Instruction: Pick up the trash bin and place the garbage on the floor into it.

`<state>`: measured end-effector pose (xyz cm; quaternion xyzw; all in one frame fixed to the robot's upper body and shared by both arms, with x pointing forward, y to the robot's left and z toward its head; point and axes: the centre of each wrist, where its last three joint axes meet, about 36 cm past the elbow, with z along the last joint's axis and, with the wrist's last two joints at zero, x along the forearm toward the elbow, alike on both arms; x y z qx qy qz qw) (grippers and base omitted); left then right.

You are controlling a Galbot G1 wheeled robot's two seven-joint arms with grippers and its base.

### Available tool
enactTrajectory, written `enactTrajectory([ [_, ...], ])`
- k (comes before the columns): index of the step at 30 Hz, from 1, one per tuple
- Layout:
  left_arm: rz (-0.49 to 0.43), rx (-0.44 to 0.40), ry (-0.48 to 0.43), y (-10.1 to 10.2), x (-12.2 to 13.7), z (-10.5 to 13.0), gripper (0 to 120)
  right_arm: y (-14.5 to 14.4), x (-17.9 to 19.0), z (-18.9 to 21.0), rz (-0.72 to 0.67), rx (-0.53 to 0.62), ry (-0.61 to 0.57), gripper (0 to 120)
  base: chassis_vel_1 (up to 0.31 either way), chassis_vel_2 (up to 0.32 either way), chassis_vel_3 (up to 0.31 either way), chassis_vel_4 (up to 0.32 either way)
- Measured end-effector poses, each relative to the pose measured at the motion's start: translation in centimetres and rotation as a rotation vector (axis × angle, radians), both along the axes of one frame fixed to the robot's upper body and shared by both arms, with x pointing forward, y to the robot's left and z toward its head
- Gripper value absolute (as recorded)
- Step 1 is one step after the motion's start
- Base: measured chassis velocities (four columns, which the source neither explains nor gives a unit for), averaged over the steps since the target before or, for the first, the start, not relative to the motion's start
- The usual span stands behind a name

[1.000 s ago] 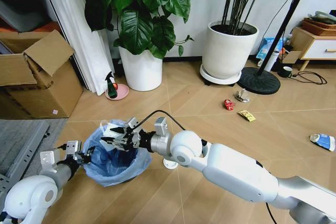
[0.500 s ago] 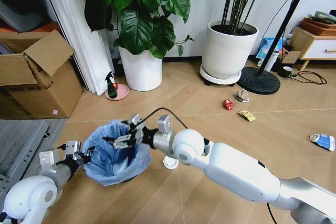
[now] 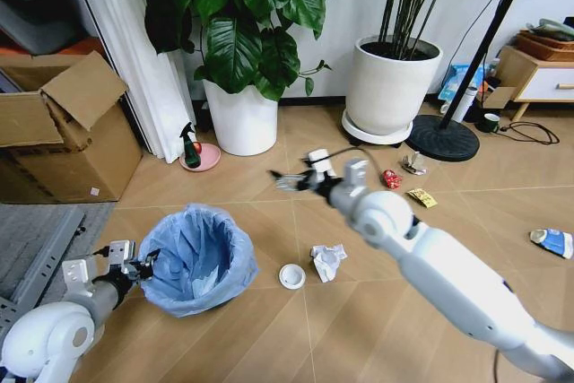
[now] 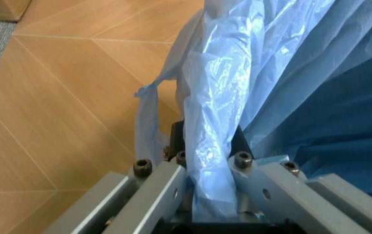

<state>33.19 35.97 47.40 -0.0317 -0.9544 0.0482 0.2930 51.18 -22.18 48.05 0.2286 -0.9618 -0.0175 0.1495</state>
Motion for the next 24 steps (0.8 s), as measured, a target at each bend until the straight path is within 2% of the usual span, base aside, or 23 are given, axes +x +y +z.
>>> enactTrajectory([
  [2, -0.002, 0.000, 0.000, -0.2, 0.0, 0.0, 0, -2.5, -0.1, -2.8, -0.077, -0.026, 0.050, 100, 0.000, 0.000, 0.000, 0.000],
  [4, -0.003, 0.000, 0.001, -0.3, -0.1, -0.1, 0, -3.3, -0.3, -4.1, -0.099, -0.036, 0.072, 100, 0.000, 0.000, 0.000, 0.000],
  [6, -0.006, 0.000, 0.002, -0.5, -0.1, -0.1, 0, -5.4, -0.9, -7.8, -0.146, -0.069, 0.134, 100, 0.000, 0.000, 0.000, 0.000],
  [7, -0.006, 0.000, 0.002, -0.5, -0.1, -0.1, 0, -5.4, -0.9, -7.8, -0.146, -0.069, 0.134, 100, 0.000, 0.000, 0.000, 0.000],
  [8, -0.008, 0.000, 0.003, -0.5, -0.1, -0.2, 0, -6.5, -1.4, -10.3, -0.162, -0.087, 0.174, 100, 0.000, 0.000, 0.000, 0.000],
  [11, -0.009, 0.003, 0.006, -0.5, -0.2, -0.2, 0, -7.8, -2.1, -14.1, -0.165, -0.089, 0.226, 100, 0.000, 0.000, 0.000, 0.000],
  [18, -0.013, 0.005, 0.010, -0.6, -0.3, -0.3, 0, -9.0, -1.8, -19.0, -0.035, -0.084, 0.257, 100, 0.000, 0.000, 0.000, 0.000],
  [24, -0.021, 0.006, 0.012, -0.8, -0.2, -0.3, 0, -8.0, -1.3, -21.4, 0.014, -0.085, 0.304, 100, 0.000, 0.000, 0.000, 0.000],
])
